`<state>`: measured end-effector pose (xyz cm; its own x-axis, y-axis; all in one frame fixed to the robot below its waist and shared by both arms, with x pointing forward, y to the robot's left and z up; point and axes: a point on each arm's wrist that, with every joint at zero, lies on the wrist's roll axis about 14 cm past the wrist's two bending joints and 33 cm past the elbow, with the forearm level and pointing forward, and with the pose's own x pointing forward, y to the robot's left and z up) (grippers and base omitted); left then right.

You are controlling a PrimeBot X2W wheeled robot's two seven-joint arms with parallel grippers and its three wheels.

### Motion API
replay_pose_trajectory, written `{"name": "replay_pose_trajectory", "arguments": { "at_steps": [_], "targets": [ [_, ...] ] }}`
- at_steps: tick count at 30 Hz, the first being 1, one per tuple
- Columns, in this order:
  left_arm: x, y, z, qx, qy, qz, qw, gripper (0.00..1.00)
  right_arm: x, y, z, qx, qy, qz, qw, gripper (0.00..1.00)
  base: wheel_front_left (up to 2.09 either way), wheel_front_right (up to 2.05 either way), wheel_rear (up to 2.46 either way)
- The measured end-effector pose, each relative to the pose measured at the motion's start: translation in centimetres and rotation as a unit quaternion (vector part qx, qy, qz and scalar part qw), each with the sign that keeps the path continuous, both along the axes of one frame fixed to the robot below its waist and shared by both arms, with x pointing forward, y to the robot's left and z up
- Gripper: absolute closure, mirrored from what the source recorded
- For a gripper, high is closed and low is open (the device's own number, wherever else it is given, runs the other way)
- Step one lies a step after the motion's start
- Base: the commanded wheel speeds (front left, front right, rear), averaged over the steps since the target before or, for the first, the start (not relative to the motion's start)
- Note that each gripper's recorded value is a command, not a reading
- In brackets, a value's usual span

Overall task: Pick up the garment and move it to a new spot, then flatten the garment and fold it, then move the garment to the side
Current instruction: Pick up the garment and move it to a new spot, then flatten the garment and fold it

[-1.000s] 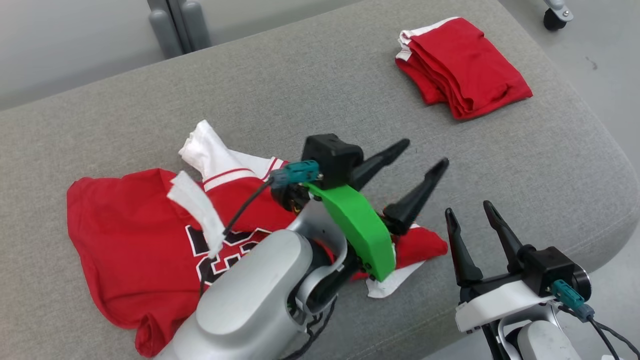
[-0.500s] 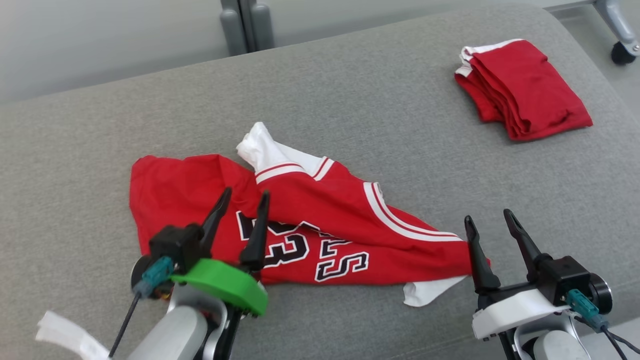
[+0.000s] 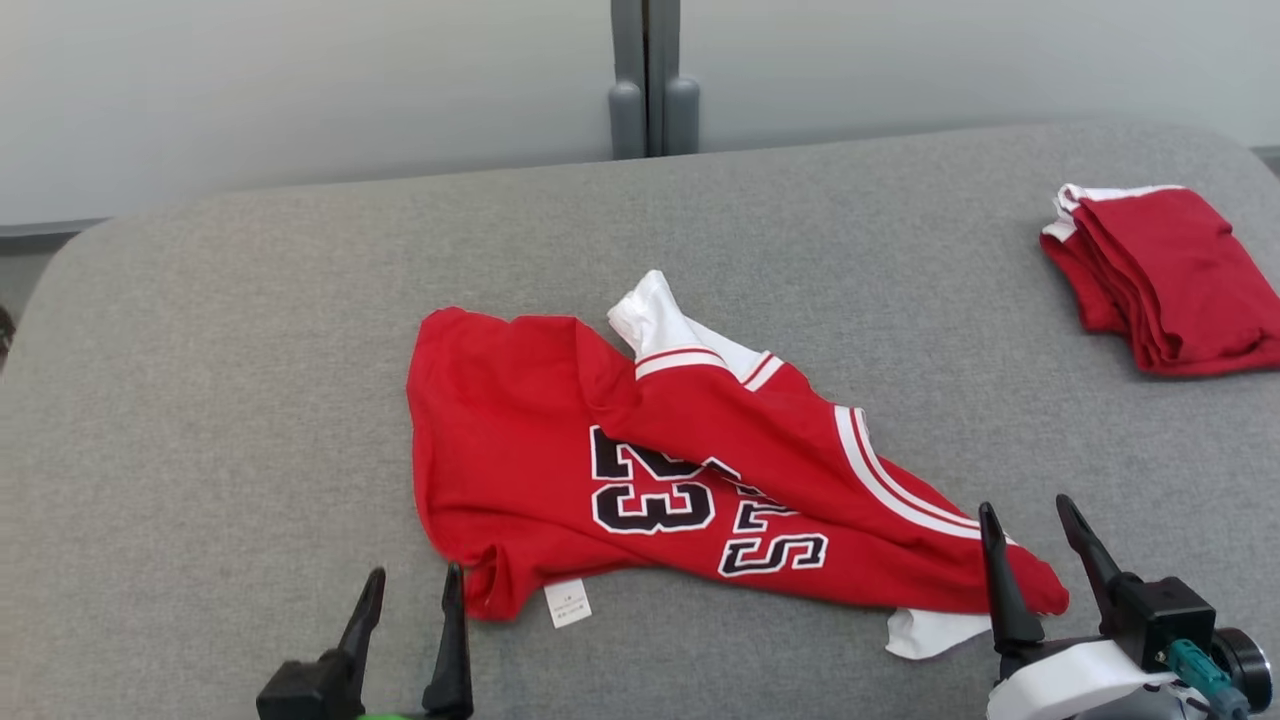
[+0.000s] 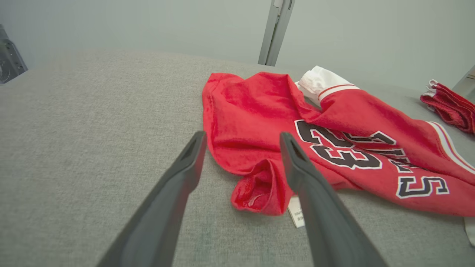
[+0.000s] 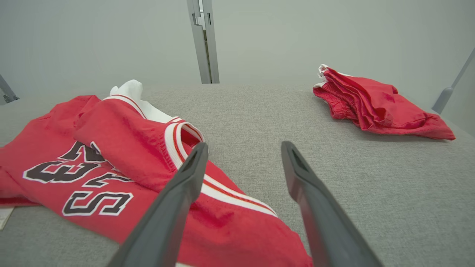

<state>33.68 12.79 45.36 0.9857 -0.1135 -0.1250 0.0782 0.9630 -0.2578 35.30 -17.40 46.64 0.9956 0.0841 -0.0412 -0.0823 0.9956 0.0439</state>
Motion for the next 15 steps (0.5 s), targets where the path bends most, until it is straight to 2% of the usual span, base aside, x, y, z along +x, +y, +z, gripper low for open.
{"name": "replay_pose_trajectory", "arguments": {
  "at_steps": [7,15],
  "targets": [
    [-3.9,2.1,-0.6,-0.001,-0.001,0.030,1.000,0.00,-0.7,1.2,0.7,0.007,-0.011,0.019,1.000,0.00,0.00,0.00,0.00],
    [-3.5,1.8,-0.8,-0.009,-0.006,0.014,1.000,0.00,-0.6,1.8,0.9,0.008,-0.014,0.028,0.999,0.00,0.00,0.00,0.00]
  ]
}}
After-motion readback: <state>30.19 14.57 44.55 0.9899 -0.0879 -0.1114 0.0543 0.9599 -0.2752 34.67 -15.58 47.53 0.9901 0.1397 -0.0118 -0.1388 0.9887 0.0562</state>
